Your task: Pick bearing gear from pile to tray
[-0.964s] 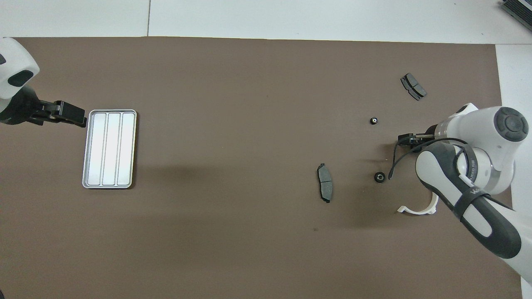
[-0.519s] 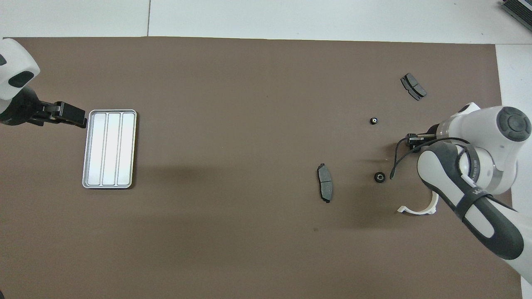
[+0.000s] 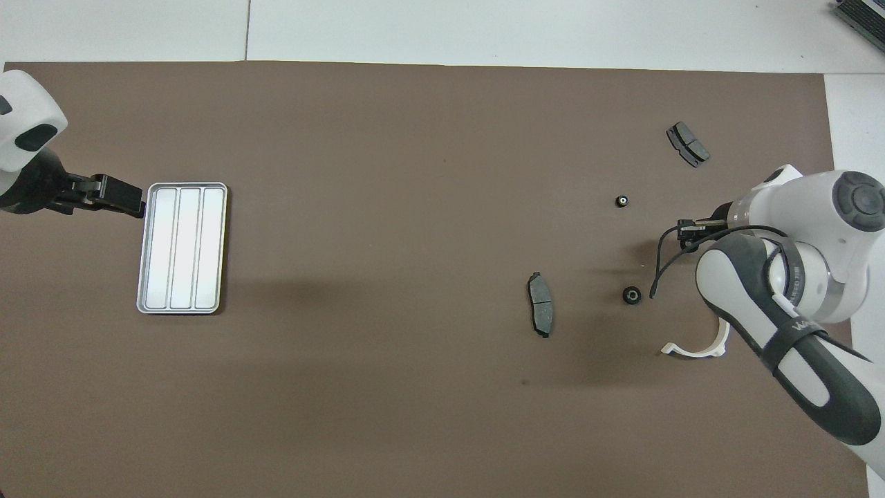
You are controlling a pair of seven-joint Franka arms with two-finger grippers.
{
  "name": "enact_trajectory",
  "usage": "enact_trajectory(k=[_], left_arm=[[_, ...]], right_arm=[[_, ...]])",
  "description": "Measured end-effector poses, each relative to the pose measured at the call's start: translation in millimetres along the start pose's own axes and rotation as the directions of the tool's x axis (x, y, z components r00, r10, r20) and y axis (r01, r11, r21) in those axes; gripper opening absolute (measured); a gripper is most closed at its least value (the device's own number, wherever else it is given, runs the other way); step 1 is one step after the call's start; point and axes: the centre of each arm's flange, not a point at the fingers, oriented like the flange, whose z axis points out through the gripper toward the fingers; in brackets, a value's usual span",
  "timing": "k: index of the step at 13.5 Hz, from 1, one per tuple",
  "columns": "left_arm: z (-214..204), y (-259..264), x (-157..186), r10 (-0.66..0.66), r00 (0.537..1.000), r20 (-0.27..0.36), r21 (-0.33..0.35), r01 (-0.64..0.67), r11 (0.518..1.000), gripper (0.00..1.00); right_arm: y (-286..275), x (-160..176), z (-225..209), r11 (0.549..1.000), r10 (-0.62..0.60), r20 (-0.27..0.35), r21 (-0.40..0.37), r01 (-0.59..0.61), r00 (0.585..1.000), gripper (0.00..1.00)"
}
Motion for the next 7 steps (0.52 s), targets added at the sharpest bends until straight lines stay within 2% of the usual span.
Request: enact_trajectory(k=[3,7], left_arm=[[0.8,0.0,-0.1,0.000,1.000,0.002,0.000,0.000,1.000,1.00],[-1.2,0.1,-0.9,0.000,1.000,-0.002,0.000,0.000,1.000,1.00]], right_arm=[[-31.8,5.0,-14.6,0.999,0.036,-0.019,0.007,-0.036,0.999,0.30],[-132.2,8.4,-28.9,0.988,0.149,-0.044,0.039,-0.148,0.988,0.30]])
